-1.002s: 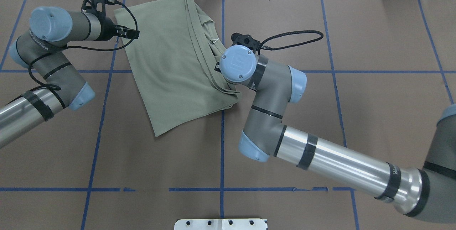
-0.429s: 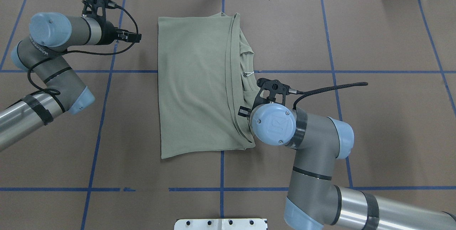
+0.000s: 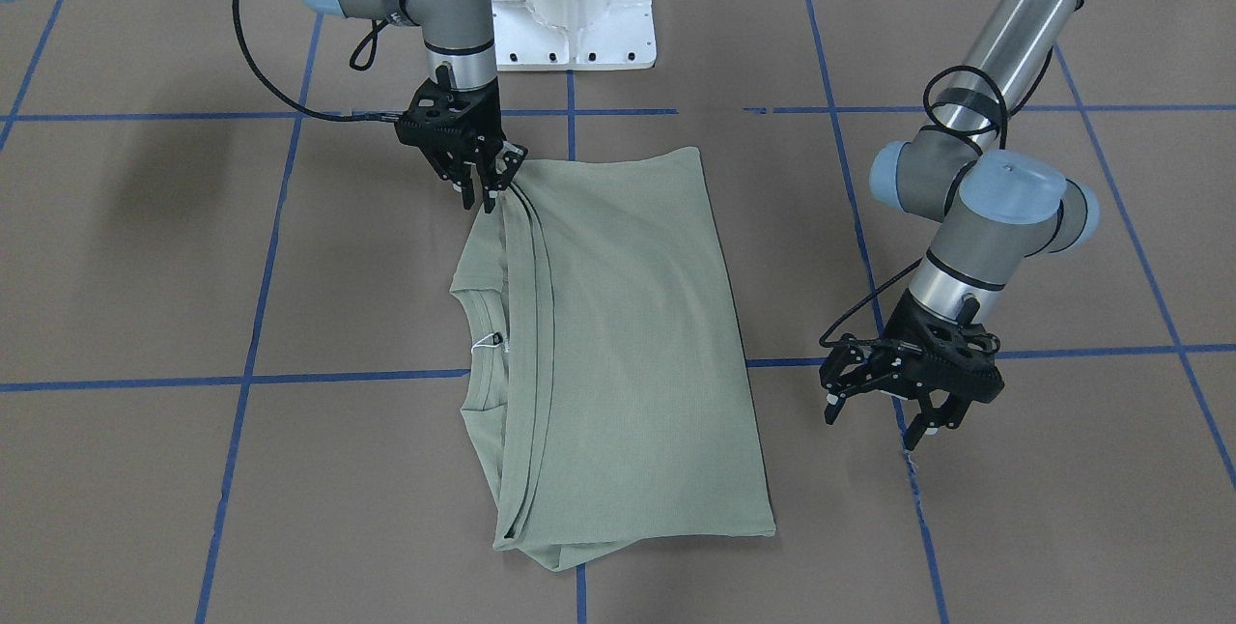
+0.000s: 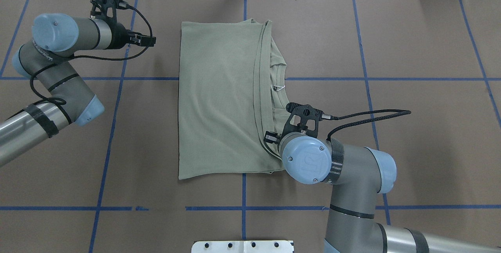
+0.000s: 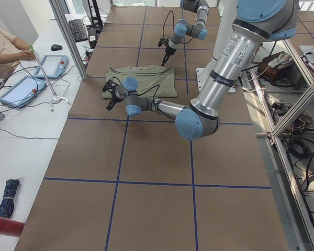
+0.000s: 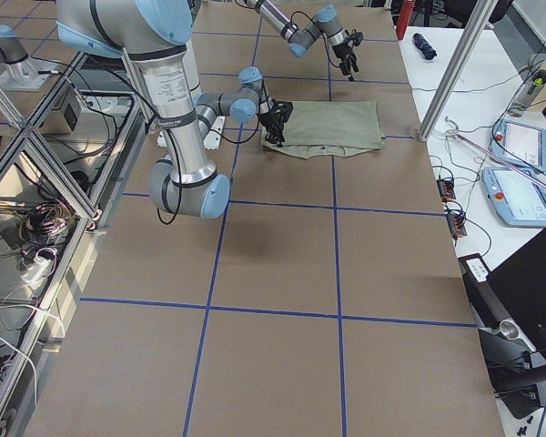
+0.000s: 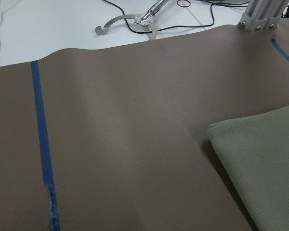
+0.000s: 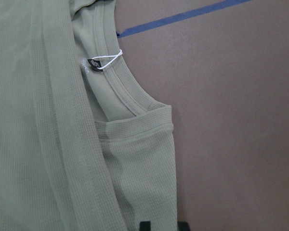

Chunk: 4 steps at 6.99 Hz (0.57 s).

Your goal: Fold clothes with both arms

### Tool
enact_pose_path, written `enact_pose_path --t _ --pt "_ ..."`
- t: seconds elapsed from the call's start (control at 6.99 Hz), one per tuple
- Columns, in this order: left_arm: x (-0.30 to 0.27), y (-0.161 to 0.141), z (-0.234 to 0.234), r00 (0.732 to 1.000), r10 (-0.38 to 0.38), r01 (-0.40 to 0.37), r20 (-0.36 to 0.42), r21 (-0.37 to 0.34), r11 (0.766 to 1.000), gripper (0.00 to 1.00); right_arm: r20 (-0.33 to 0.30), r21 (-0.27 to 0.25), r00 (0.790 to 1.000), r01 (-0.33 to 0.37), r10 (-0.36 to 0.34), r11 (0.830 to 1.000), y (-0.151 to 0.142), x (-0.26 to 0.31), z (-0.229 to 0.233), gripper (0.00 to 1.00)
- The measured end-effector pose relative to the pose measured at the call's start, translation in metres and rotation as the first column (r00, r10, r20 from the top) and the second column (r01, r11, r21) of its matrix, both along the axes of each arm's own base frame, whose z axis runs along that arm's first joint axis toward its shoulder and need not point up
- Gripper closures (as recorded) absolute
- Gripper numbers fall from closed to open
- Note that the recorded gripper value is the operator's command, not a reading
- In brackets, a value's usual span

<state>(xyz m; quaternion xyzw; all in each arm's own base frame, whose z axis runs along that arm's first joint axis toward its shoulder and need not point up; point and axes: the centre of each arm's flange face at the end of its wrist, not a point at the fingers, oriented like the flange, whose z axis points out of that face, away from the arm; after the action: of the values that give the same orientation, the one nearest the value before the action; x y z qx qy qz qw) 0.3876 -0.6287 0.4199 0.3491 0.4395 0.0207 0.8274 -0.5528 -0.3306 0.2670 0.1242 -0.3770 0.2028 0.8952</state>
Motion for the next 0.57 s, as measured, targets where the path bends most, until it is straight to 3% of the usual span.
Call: enact_pose_path --t 0.29,0.43,0.57 --pt "0.000 0.001 -0.003 1.000 0.002 -0.002 -0.003 0.004 1.000 0.00 -0.023 0.053 0.997 0.071 -0.070 0.996 -0.016 -0.002 -0.016 0.03" --pt "0.000 0.001 -0.002 1.000 0.002 -0.002 -0.003 0.004 1.000 0.00 -0.044 0.060 0.993 0.108 -0.105 0.992 -0.027 -0.016 -0.024 0.23" --pt "0.000 0.001 -0.002 1.000 0.002 -0.002 -0.003 0.003 1.000 0.00 -0.082 0.064 0.985 0.155 -0.149 0.986 -0.036 -0.032 -0.032 0.32"
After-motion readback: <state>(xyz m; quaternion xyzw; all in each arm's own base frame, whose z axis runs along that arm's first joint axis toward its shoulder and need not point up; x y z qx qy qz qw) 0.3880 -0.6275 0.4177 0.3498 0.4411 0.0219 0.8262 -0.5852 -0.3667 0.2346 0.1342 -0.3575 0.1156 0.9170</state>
